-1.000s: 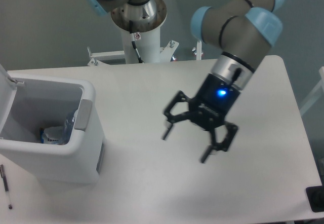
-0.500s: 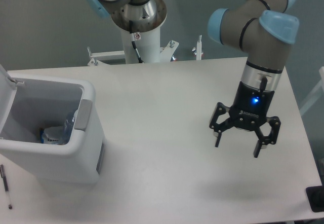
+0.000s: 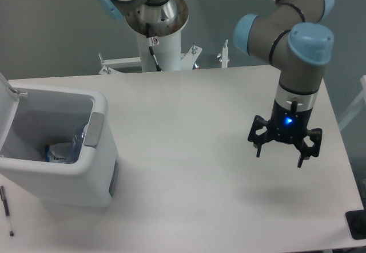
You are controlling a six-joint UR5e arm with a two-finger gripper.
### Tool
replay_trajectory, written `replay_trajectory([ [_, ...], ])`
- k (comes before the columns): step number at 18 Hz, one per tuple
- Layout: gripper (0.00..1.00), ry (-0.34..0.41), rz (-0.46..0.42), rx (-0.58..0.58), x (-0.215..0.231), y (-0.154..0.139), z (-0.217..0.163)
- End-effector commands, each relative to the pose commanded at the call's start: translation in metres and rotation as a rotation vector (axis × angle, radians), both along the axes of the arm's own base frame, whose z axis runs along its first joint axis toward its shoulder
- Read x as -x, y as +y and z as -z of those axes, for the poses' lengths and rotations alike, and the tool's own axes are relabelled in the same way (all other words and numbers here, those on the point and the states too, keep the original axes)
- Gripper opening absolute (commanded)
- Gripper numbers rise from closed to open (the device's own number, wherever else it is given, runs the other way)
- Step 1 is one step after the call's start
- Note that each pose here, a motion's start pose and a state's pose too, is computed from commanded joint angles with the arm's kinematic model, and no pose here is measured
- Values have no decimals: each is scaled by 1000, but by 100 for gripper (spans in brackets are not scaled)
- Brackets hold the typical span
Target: Place the trash in the trash can
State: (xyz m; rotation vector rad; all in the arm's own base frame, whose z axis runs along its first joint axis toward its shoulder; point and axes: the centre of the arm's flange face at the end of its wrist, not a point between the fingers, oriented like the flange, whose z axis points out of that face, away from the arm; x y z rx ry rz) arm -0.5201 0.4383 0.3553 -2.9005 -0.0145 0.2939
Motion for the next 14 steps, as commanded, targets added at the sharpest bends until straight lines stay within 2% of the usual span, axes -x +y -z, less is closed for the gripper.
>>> replay_trajectory([
  [6,100,31,93,113,-9,4,9],
  [14,100,34,95,119,-11,4,11],
])
